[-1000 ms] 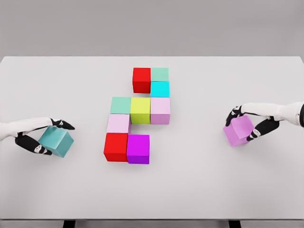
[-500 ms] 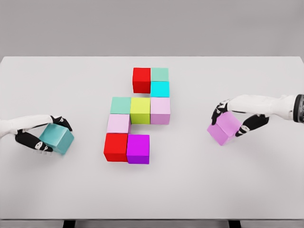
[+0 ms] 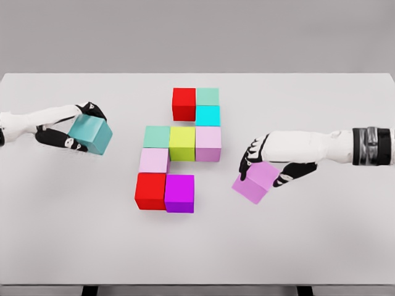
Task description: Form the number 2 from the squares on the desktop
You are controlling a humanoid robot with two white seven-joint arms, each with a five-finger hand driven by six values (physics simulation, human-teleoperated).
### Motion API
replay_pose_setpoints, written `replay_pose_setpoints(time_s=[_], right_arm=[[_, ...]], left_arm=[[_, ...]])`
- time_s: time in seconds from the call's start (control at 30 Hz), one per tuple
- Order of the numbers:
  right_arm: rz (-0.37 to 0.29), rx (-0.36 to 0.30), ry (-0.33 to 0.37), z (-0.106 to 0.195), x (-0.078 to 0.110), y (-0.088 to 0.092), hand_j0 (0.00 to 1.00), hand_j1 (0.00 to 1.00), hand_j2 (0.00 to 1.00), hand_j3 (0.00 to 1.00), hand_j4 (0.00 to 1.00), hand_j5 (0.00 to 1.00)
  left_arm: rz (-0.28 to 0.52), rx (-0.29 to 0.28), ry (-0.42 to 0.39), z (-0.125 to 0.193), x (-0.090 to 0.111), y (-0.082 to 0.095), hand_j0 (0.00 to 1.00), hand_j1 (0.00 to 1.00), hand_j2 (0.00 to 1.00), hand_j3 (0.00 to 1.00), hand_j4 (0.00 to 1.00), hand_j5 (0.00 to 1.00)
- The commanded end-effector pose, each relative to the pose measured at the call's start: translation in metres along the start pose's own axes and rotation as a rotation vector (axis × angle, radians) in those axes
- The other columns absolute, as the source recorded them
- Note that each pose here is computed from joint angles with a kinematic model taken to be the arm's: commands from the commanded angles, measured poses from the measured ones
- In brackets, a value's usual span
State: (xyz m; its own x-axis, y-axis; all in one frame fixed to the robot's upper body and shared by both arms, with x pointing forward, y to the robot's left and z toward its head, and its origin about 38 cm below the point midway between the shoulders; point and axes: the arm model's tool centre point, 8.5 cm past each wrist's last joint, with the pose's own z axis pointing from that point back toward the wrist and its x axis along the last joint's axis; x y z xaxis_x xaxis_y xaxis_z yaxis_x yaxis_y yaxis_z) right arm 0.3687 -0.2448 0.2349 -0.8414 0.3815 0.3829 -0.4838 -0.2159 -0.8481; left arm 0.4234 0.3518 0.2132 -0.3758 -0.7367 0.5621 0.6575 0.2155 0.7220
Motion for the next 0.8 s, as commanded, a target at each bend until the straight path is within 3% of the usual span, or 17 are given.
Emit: replay_pose_setpoints(time_s=[0.0,0.2,0.43,0.47,0.5,0.6,0.7,0.77], right_arm=[[0.012,0.005,-0.026,-0.012,0.003,0.002,0.61,0.61,0.61,0.61,0.61,0.61],[0.054,0.018,-0.051,-0.025,0.008,0.002,0.61,0.61,0.61,0.61,0.61,0.61],[0.124,0.026,-0.089,-0.05,0.018,-0.018,0.63,0.63,0.63,0.63,0.63,0.63],[0.141,0.018,-0.075,-0.044,0.017,-0.025,0.77,0.77,0.77,0.77,0.77,0.77],[0.154,0.015,-0.067,-0.037,0.016,-0.028,1.0,1.0,1.0,1.0,1.0,1.0],[0.166,0.028,0.0,0.002,0.005,-0.027,1.0,1.0,1.0,1.0,1.0,1.0],[0.16,0.121,0.118,0.062,-0.006,-0.006,1.0,1.0,1.0,1.0,1.0,1.0],[0.131,0.165,0.182,0.087,-0.01,0.006,1.0,1.0,1.0,1.0,1.0,1.0]], left_arm=[[0.064,0.009,0.012,-0.017,-0.006,-0.007,0.23,0.23,0.23,0.23,0.23,0.23],[0.119,0.06,0.03,-0.049,-0.009,0.011,0.23,0.23,0.23,0.23,0.23,0.23],[0.183,0.089,0.083,-0.091,-0.016,0.025,0.21,0.21,0.21,0.21,0.21,0.21],[0.184,0.086,0.092,-0.097,-0.016,0.024,0.21,0.21,0.21,0.21,0.21,0.21],[0.177,0.084,0.104,-0.104,-0.017,0.023,0.21,0.21,0.21,0.21,0.21,0.21],[0.175,0.081,0.113,-0.121,-0.013,0.024,0.21,0.21,0.21,0.21,0.21,0.21],[0.206,0.075,0.13,-0.132,-0.013,0.022,0.21,0.21,0.21,0.21,0.21,0.21],[0.243,0.069,0.169,-0.136,-0.014,0.02,0.21,0.21,0.21,0.21,0.21,0.21]])
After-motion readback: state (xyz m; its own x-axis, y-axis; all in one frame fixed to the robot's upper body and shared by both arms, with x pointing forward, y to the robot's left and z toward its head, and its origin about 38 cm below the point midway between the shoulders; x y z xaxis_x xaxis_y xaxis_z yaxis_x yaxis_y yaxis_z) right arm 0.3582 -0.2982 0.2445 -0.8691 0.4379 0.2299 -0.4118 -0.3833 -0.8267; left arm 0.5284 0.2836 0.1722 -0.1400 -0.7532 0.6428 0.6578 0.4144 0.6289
